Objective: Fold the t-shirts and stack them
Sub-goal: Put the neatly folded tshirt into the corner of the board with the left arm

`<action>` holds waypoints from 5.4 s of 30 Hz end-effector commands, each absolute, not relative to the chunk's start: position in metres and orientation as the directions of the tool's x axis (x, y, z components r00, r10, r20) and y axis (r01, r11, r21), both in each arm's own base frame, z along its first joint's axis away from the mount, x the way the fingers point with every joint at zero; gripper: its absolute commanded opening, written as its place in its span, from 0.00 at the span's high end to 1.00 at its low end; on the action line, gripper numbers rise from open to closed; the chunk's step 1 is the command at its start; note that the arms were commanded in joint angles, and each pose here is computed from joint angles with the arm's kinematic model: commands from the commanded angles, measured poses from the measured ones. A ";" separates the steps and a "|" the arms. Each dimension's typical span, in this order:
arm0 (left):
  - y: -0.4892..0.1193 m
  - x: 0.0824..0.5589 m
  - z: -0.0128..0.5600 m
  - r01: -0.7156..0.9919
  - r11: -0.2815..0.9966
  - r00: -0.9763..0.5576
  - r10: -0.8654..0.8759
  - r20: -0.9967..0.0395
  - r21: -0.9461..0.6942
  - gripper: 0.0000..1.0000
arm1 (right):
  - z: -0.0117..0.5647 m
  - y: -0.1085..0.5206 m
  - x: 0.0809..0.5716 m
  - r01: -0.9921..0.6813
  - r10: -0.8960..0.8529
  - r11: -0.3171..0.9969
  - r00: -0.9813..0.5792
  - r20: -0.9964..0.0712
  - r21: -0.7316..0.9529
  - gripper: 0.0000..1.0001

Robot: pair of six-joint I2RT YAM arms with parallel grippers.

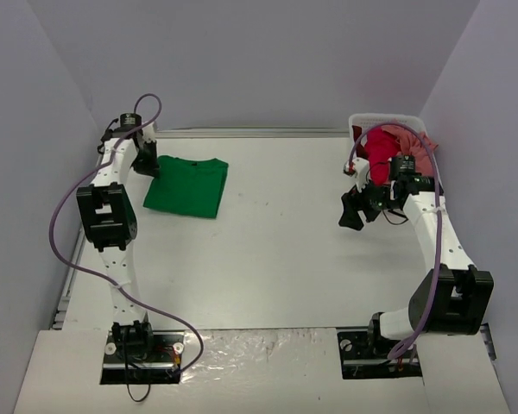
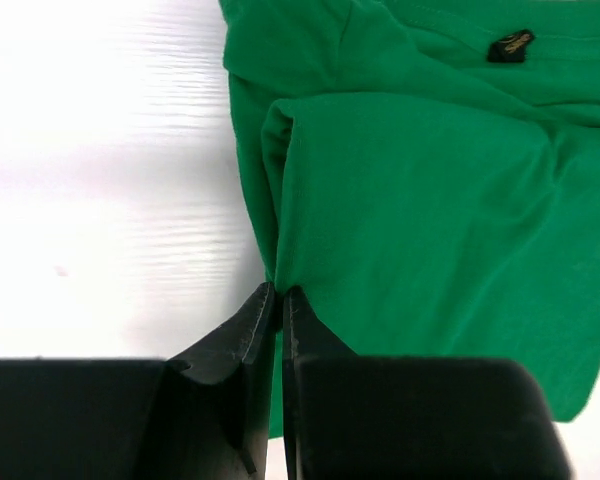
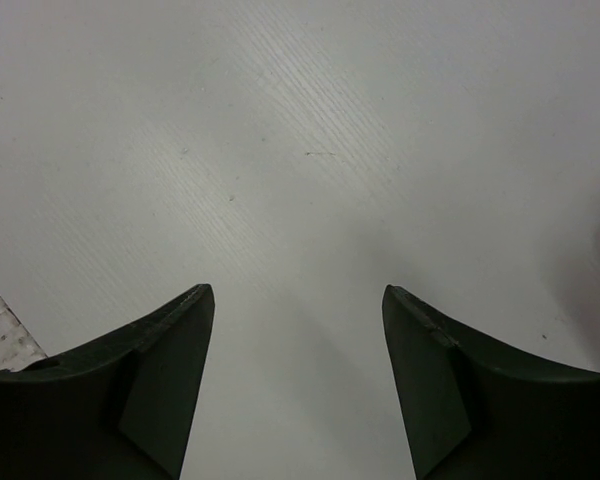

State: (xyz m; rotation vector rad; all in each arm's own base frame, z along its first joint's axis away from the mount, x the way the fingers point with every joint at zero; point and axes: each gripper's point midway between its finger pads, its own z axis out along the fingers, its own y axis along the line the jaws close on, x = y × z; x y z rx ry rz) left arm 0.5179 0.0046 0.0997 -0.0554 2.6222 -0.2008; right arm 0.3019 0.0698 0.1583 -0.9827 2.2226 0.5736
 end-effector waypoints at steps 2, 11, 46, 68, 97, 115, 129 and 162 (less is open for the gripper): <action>0.056 0.523 0.102 -0.066 0.995 -0.874 -0.094 -0.476 -0.076 0.98 | 0.166 0.070 0.295 -0.763 -0.468 0.629 -0.523 -0.712 0.148 0.36; 0.133 0.543 0.090 -0.138 0.989 -0.859 -0.097 -0.503 0.045 0.98 | 0.164 0.064 0.297 -0.746 -0.448 0.645 -0.544 -0.709 0.165 0.36; 0.221 0.575 0.075 -0.358 0.933 -0.742 -0.257 -0.619 0.042 0.98 | 0.151 0.043 0.303 -0.683 -0.385 0.695 -0.619 -0.684 0.227 0.36; 0.225 0.577 0.082 -0.416 0.910 -0.697 -0.318 -0.642 0.000 0.80 | 0.145 0.042 0.301 -0.686 -0.389 0.689 -0.623 -0.678 0.235 0.36; 0.179 0.479 0.127 -0.181 0.983 -0.815 -0.163 -0.556 -0.023 0.91 | 0.177 0.057 0.281 -0.750 -0.388 0.641 -0.501 -0.773 0.164 0.32; 0.101 0.458 0.052 0.052 0.996 -0.900 0.017 -0.436 -0.067 0.98 | 0.171 0.049 0.284 -0.727 -0.368 0.663 -0.525 -0.768 0.179 0.31; 0.064 0.480 0.045 0.087 0.994 -0.900 0.052 -0.432 -0.060 0.98 | 0.168 0.046 0.285 -0.724 -0.366 0.665 -0.530 -0.765 0.183 0.31; 0.067 0.452 0.130 0.046 0.999 -0.841 0.036 -0.540 -0.006 0.97 | 0.178 0.049 0.282 -0.726 -0.360 0.666 -0.510 -0.781 0.167 0.30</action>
